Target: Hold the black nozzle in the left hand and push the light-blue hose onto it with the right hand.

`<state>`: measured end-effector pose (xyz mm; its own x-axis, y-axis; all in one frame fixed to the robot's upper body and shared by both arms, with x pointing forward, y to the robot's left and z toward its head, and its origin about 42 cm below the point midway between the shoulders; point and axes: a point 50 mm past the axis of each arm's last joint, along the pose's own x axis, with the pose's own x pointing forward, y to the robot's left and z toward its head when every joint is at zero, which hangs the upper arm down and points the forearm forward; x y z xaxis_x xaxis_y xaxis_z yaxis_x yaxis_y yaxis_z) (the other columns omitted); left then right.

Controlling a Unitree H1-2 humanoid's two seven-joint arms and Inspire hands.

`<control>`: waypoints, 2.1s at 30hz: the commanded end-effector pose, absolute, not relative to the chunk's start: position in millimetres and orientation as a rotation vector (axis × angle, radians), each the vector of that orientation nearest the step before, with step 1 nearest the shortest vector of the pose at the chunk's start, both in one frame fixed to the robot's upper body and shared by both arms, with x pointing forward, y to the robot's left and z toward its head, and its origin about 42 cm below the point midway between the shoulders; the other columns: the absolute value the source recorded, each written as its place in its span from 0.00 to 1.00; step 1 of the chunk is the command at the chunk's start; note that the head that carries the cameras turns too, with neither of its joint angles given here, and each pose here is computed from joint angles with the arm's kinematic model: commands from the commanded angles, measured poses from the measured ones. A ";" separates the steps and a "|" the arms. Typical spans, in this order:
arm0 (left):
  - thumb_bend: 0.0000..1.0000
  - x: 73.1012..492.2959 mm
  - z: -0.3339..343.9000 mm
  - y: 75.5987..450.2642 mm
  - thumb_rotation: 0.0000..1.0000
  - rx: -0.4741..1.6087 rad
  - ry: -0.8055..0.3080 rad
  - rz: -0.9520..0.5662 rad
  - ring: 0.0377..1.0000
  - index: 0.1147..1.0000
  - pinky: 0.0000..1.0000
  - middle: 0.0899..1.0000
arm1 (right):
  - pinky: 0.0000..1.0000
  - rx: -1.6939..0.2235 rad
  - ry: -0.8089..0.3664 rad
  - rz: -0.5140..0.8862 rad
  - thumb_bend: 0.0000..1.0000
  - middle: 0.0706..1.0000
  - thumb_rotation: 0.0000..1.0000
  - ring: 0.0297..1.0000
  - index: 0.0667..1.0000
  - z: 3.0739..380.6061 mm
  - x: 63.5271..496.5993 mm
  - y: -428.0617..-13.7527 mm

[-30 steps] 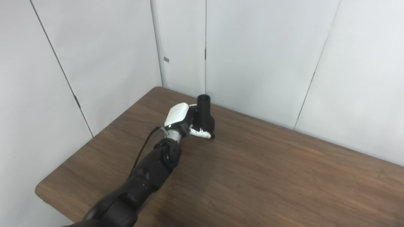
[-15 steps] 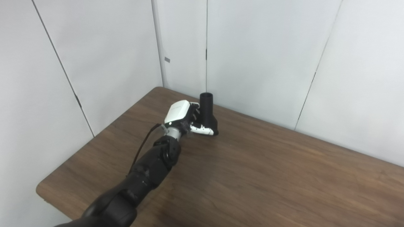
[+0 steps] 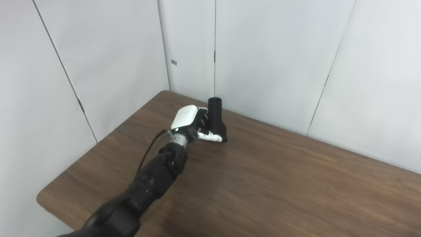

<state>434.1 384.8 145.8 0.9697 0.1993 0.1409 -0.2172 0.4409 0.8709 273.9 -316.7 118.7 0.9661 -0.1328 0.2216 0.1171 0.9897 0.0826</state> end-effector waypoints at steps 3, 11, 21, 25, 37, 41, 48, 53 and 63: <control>0.52 412.9 109.2 375.0 0.00 1.057 0.018 0.188 0.48 0.39 0.49 0.47 | 0.39 0.101 -0.203 -0.148 0.50 0.50 0.18 0.49 0.45 109.2 265.1 -307.7; 0.52 400.5 104.0 368.5 0.00 1.033 -0.069 0.174 0.49 0.39 0.62 0.46 | 0.39 0.138 -0.214 -0.188 0.50 0.52 0.18 0.50 0.45 123.9 260.4 -297.9; 0.50 386.8 114.4 367.6 0.00 0.970 -0.183 0.101 0.50 0.39 0.72 0.41 | 0.58 0.027 -0.232 -0.279 0.18 0.67 0.22 0.67 0.67 151.0 245.8 -300.7; 0.50 382.1 117.6 365.6 0.00 0.952 -0.231 0.066 0.48 0.40 0.74 0.42 | 0.60 0.034 -0.210 -0.335 0.20 0.68 0.01 0.67 0.68 157.4 239.3 -300.4; 0.50 363.3 120.9 334.6 0.00 0.919 -0.371 -0.073 0.46 0.41 0.70 0.41 | 0.55 0.005 -0.269 -0.392 0.25 0.65 0.08 0.64 0.64 159.5 234.2 -308.2; 0.50 351.2 121.1 309.2 0.00 0.917 -0.448 -0.120 0.48 0.40 0.66 0.41 | 0.55 -0.002 -0.274 -0.419 0.26 0.65 0.15 0.64 0.63 157.4 236.3 -310.8; 0.51 333.0 123.2 262.4 0.00 0.937 -0.563 -0.222 0.45 0.41 0.65 0.42 | 0.54 0.001 -0.275 -0.439 0.26 0.63 0.16 0.63 0.63 155.7 238.7 -311.4; 0.51 322.1 121.4 226.0 0.00 0.940 -0.654 -0.281 0.45 0.42 0.63 0.41 | 0.54 0.002 -0.285 -0.457 0.27 0.62 0.16 0.62 0.62 155.4 239.6 -311.9; 0.50 313.1 107.7 180.2 0.00 0.944 -0.752 -0.362 0.45 0.43 0.67 0.41 | 0.54 0.002 -0.284 -0.479 0.29 0.62 0.19 0.62 0.62 158.0 238.8 -312.6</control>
<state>328.4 198.5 132.2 0.6852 -0.5903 0.4267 -0.0936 0.5095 0.8553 235.5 -312.0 143.0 0.8693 -0.4561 0.1906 0.4532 0.8893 0.0610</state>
